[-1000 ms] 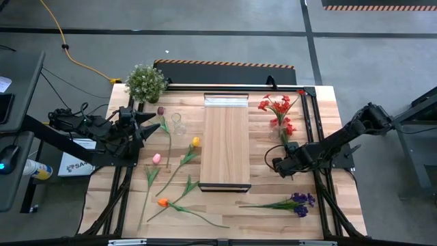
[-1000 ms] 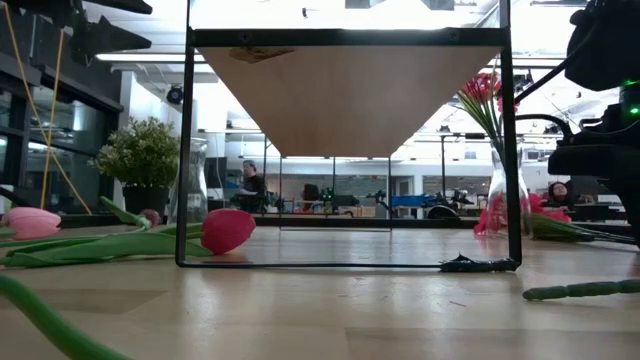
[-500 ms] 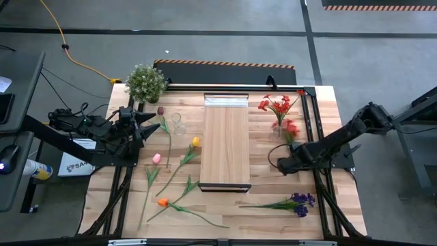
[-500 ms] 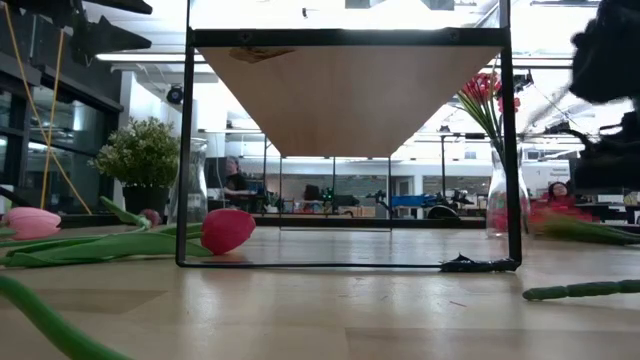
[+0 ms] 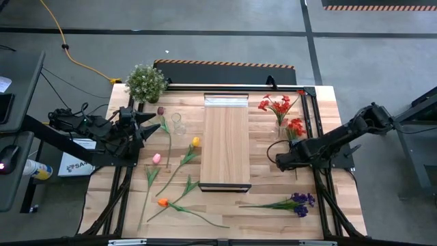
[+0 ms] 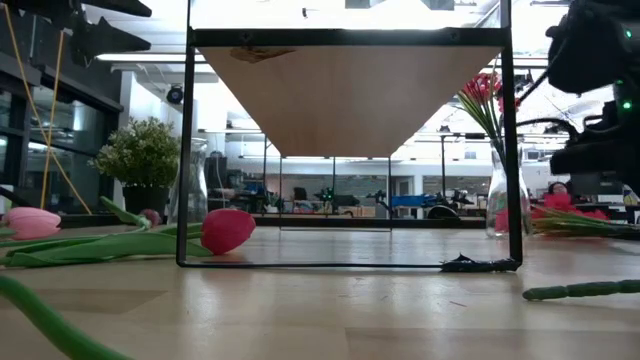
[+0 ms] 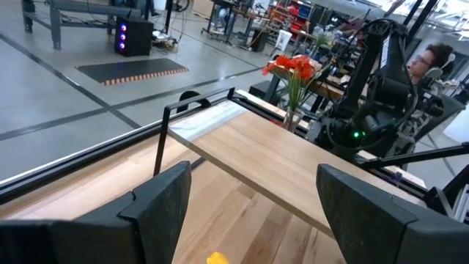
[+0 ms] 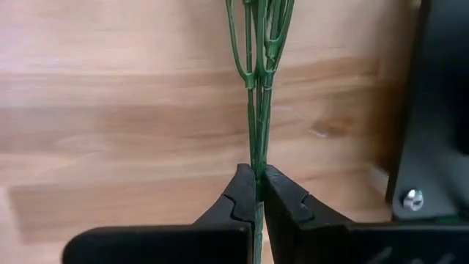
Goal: Pick and place flowers into a vace then onto a shelf
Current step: Put the red flowers into the right transparent vase
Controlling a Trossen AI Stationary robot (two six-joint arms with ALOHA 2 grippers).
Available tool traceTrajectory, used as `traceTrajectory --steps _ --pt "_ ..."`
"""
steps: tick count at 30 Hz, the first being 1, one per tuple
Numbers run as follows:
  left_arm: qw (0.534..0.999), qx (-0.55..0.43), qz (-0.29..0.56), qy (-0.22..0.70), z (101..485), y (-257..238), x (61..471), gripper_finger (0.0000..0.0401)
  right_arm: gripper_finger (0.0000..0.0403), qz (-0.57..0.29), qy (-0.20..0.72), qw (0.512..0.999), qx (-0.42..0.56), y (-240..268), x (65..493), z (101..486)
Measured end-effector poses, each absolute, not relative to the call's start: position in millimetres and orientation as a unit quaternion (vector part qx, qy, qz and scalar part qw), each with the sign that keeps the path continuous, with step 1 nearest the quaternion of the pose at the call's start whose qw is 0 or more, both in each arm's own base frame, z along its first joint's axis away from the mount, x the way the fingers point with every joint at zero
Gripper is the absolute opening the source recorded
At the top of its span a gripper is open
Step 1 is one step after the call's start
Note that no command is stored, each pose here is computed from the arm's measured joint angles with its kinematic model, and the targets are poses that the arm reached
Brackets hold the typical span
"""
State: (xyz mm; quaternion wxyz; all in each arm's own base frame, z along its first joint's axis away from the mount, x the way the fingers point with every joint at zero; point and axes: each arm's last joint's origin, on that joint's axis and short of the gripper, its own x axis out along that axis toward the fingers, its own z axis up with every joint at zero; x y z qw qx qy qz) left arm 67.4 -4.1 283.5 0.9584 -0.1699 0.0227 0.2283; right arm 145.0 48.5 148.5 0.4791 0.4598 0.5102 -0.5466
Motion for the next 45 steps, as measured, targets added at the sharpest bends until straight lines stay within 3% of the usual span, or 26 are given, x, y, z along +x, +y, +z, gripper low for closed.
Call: traceTrajectory --steps 8,17,20,45 --pt "0.958 -0.168 0.229 0.025 283 -4 67 0.0326 0.0003 -0.558 0.511 0.468 0.457 50 155 179" --pt "0.959 -0.165 0.230 0.025 283 -4 67 0.0326 0.0003 -0.616 0.536 0.412 0.403 49 148 232" --pt "0.959 -0.165 0.230 0.025 283 -4 67 0.0326 0.0003 -0.605 0.530 0.420 0.421 49 151 244" --pt "0.955 -0.162 0.246 0.021 283 -3 67 0.0326 0.0002 -0.634 0.499 0.389 0.444 28 155 243"
